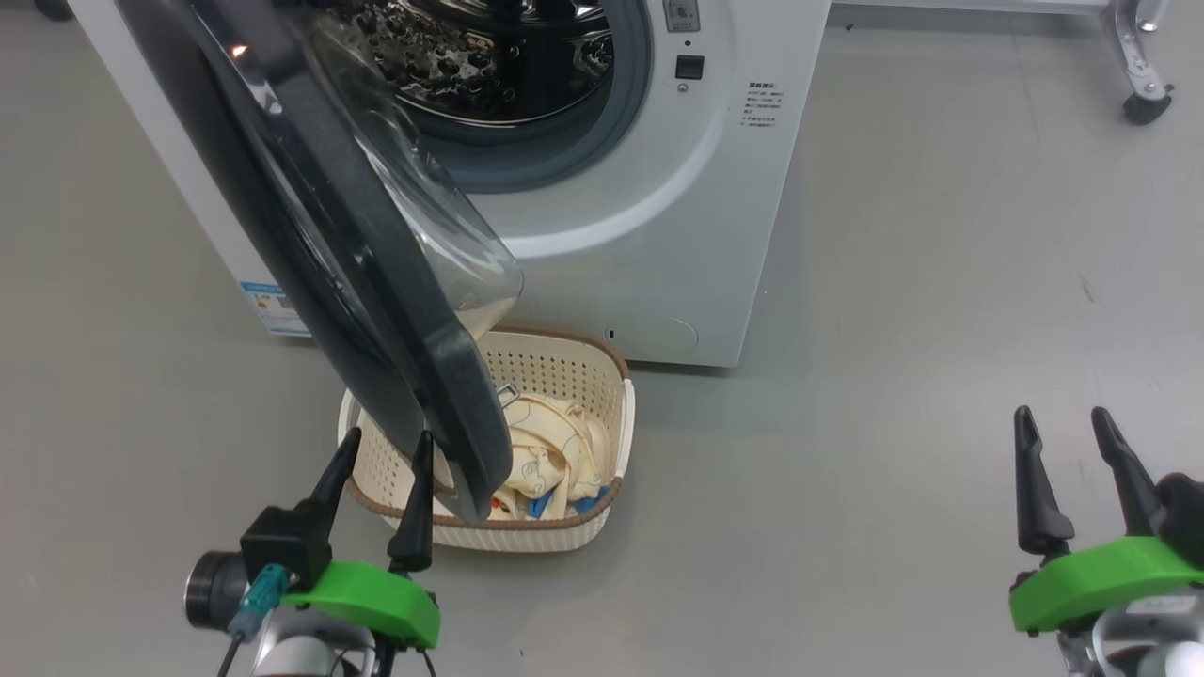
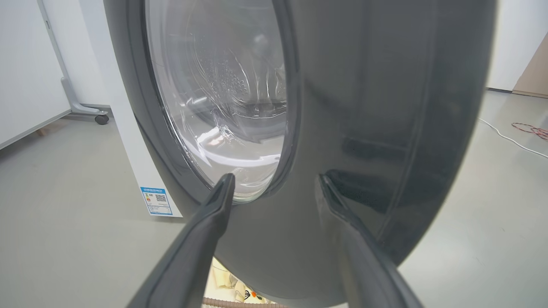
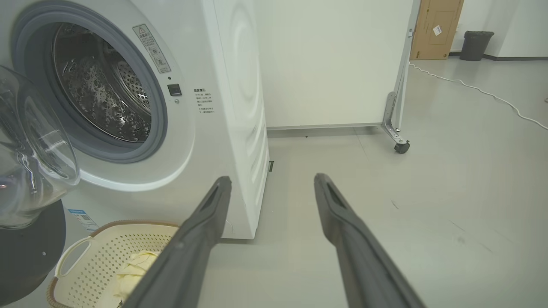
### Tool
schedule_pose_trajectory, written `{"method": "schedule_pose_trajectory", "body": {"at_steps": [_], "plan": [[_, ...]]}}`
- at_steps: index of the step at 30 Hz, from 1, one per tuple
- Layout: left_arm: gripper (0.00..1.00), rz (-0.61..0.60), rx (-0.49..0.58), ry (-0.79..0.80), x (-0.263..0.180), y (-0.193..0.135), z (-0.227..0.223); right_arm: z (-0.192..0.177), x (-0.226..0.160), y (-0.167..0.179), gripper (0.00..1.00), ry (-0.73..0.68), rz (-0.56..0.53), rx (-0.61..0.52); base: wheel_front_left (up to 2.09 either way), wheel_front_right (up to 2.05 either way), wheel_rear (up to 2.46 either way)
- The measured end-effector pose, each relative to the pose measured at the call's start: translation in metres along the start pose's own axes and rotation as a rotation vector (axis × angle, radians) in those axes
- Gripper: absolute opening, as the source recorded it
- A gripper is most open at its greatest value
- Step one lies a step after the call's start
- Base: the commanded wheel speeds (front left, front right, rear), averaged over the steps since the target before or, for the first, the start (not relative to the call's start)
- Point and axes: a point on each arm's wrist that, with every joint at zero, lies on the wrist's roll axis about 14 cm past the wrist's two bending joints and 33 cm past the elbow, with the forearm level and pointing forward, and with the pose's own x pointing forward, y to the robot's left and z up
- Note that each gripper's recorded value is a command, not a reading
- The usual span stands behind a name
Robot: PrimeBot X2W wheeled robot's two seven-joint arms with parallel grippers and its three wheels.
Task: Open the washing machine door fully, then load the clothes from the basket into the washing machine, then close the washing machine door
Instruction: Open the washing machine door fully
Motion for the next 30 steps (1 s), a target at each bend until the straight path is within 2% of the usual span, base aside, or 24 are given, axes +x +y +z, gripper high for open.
{"method": "schedule_pose_trajectory", "body": {"at_steps": [9,30], "plan": [[1.0,0.01,0.001,0.003,-0.002,0.002,0.0,-0.012,-0.019,-0.007,1.0,0.051,-0.023,-0.004,0.0,0.0,0.0],[1.0,0.012,-0.01,-0.003,-0.007,0.003,0.002,-0.011,-0.026,-0.013,1.0,0.055,-0.042,-0.006,0.0,0.0,0.0]]}}
